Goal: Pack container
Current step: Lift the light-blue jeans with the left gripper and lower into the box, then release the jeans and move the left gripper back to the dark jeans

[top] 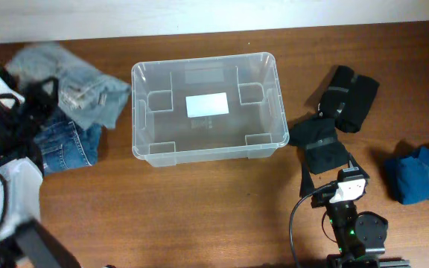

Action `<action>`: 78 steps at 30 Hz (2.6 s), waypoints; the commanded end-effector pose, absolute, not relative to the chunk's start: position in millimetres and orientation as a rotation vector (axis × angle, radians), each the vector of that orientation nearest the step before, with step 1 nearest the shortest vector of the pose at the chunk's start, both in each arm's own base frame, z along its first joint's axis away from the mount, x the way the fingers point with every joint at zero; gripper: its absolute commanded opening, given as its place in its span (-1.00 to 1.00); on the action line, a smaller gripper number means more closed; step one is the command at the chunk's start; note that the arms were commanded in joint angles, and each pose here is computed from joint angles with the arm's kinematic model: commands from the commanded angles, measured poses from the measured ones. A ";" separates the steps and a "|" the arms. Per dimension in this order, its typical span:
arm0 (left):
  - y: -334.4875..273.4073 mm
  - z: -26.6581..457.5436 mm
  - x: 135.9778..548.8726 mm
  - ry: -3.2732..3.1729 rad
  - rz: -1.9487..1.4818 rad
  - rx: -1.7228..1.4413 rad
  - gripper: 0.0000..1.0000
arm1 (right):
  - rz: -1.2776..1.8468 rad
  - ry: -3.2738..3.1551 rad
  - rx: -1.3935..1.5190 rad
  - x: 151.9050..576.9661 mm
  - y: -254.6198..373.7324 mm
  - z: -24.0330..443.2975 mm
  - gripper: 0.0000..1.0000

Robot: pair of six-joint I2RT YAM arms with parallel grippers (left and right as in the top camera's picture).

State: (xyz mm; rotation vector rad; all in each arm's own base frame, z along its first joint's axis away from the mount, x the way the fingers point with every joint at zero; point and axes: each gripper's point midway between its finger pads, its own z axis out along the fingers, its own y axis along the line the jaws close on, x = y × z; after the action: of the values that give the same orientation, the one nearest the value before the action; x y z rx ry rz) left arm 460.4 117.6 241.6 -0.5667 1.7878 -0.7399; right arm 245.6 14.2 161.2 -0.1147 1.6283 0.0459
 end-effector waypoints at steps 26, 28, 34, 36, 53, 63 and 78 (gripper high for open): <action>-142.3 338.9 410.6 1.182 0.581 1.370 -0.99 | 0.047 1.634 -0.115 245.5 14.8 158.4 0.97; -145.7 330.4 419.3 1.127 0.721 1.459 -0.99 | 0.048 1.634 -0.115 245.5 14.9 158.4 0.97; -166.6 294.5 446.9 1.030 0.902 1.621 -0.99 | 0.047 1.634 -0.115 245.5 14.9 158.4 0.97; -173.1 281.5 456.5 1.027 0.923 1.639 -0.99 | 0.047 1.634 -0.115 245.5 14.8 158.4 0.97; -170.6 175.9 450.2 1.229 0.862 1.939 0.99 | 0.047 1.634 -0.115 245.5 14.8 158.4 0.97; -206.3 225.6 458.3 1.276 0.844 1.587 0.99 | 0.047 1.634 -0.115 245.5 14.8 158.4 0.97; -83.5 323.2 411.6 1.753 0.743 0.080 0.98 | 0.047 1.634 -0.115 245.5 14.8 158.4 0.97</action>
State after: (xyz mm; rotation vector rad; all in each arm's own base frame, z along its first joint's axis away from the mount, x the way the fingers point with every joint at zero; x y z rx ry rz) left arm 439.7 -143.2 339.5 0.5965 1.5565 0.8353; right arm 245.6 14.2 161.2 -0.1150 1.6283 0.0456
